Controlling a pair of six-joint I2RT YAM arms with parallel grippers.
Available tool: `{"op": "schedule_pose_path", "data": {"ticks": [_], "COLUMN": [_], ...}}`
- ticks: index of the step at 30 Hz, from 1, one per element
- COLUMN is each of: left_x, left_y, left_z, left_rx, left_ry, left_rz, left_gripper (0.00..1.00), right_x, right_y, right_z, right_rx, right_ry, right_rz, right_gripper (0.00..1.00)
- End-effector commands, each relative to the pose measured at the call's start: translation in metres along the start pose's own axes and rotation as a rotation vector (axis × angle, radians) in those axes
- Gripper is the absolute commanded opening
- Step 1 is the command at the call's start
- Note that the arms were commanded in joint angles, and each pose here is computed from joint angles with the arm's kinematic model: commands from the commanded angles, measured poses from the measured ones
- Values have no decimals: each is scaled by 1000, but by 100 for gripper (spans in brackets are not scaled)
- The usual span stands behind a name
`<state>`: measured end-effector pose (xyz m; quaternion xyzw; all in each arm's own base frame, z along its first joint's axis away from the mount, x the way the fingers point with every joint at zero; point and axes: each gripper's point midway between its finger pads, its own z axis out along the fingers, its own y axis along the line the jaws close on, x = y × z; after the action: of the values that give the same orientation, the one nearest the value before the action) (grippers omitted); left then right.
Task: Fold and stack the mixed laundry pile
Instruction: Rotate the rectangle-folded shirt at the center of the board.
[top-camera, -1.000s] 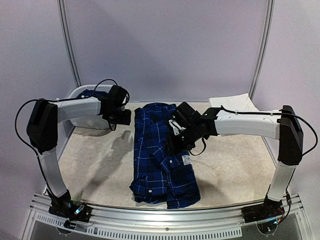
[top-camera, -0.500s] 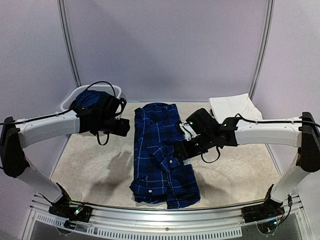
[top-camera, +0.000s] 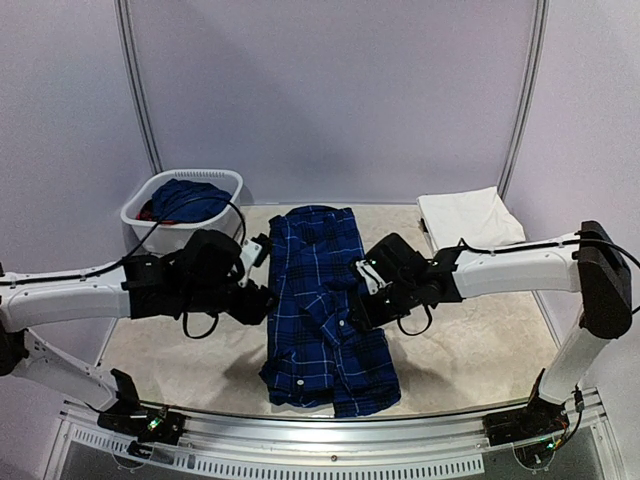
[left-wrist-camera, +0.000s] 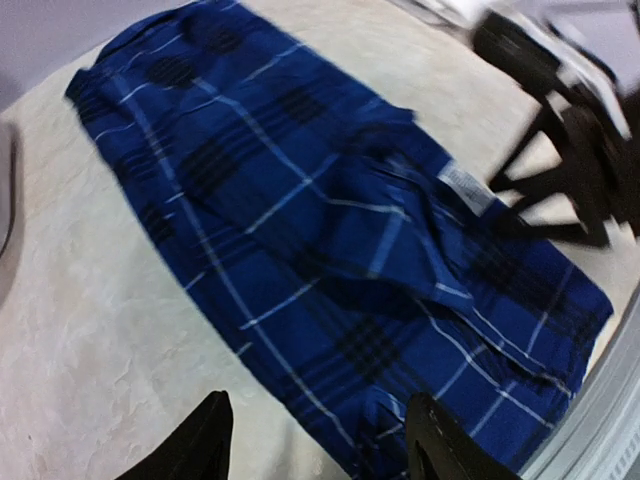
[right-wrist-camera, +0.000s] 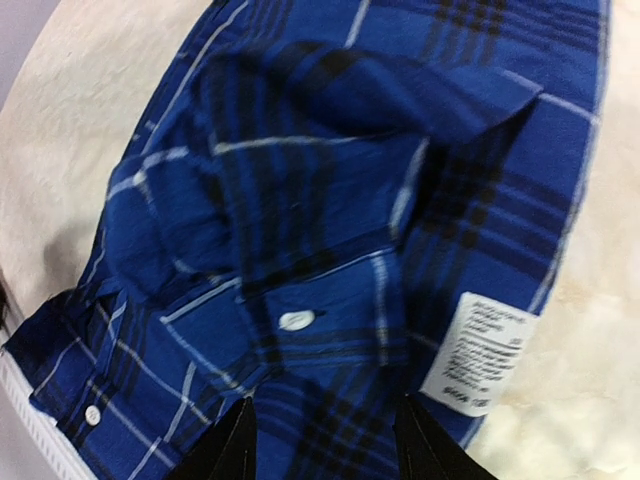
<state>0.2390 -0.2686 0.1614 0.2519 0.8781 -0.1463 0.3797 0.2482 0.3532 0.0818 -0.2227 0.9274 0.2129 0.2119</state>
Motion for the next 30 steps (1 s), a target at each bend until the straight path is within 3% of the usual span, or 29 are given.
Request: {"op": "schedule_pose_path", "data": {"ticks": [1,8,13,22,25,30], "left_x": [17,28,35,48,63,77], "left_y": [-43,-82,-79,-89,-100,-112], "left_z": [-1,6,30,41,49,72], "left_rx": [58,-139,-260,-194,-106,-66], "left_ry": [-13,-23,19,29,31,55], "left_rz": [183,677,921,1330,1475,1639], "left_gripper": [63,67,67,69,68,66], "right_x": [-20,-11,-6,0,1,2], "right_y": [-23,-55,-87,-104,-105,-109], "right_z": [-24,-51,-78,-117,-122,-127], "right_rx": [94,173,221,240,235,242], "right_ry": [-108,-144,-193,-283,-298,-310], "right_rz": [37,96,179,204,208,212], "right_gripper": [47,47,47,48,48,48]}}
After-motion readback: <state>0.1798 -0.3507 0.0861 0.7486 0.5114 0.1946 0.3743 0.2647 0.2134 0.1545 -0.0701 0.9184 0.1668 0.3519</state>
